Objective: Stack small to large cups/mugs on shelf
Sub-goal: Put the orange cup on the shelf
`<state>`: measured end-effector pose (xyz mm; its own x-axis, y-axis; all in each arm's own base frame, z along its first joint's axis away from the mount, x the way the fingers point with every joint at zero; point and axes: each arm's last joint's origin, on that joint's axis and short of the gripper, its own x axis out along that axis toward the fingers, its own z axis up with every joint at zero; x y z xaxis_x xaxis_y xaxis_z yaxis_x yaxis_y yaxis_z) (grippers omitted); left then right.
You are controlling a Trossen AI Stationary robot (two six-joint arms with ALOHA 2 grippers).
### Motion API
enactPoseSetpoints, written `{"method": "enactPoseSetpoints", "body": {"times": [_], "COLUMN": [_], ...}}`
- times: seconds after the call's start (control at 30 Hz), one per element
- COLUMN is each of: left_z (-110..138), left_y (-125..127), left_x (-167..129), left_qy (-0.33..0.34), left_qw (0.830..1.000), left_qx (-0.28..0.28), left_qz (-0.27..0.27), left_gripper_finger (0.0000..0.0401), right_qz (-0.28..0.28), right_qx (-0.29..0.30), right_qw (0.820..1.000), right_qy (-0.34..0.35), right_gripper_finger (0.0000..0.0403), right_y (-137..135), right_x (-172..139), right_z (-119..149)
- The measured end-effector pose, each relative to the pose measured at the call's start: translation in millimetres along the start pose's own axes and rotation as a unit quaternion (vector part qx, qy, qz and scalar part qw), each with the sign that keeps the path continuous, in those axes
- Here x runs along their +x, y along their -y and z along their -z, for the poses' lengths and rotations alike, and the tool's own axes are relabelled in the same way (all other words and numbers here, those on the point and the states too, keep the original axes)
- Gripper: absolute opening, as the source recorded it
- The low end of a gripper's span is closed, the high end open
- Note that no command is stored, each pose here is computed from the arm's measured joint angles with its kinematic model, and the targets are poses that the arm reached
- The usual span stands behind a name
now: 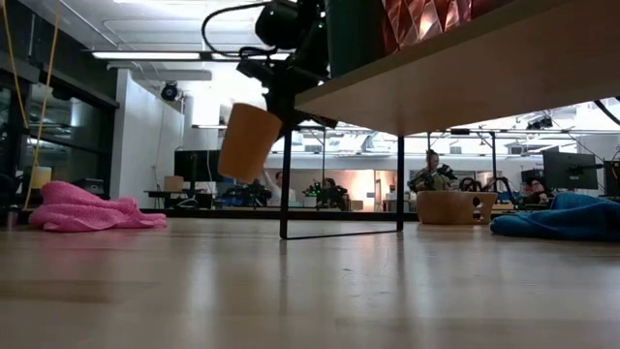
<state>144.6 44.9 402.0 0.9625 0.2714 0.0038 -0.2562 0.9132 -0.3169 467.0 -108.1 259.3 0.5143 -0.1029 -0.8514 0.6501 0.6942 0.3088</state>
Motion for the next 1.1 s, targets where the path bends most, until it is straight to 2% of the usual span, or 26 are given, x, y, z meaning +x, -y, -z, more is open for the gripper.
{"method": "enactPoseSetpoints", "body": {"times": [0.33,0.83,1.1], "left_z": [-0.3,-0.3,0.4], "left_y": [-0.9,-0.9,-1.2], "left_x": [-0.1,0.0,-0.1], "left_qy": [0.005,0.005,0.002], "left_qw": [1.0,1.0,1.0], "left_qx": [0.0,-0.008,-0.012], "left_qz": [-0.016,-0.016,-0.017], "left_gripper_finger": [0.0,0.0,0.0], "right_qz": [0.038,0.04,0.049], "right_qx": [0.012,0.029,0.026], "right_qw": [0.999,0.998,0.997], "right_qy": [-0.032,-0.05,-0.05], "right_gripper_finger": [0.0,0.0,0.0033], "right_y": [3.7,1.6,1.0], "right_x": [8.4,12.1,12.1], "right_z": [9.2,14.7,16.3]}}
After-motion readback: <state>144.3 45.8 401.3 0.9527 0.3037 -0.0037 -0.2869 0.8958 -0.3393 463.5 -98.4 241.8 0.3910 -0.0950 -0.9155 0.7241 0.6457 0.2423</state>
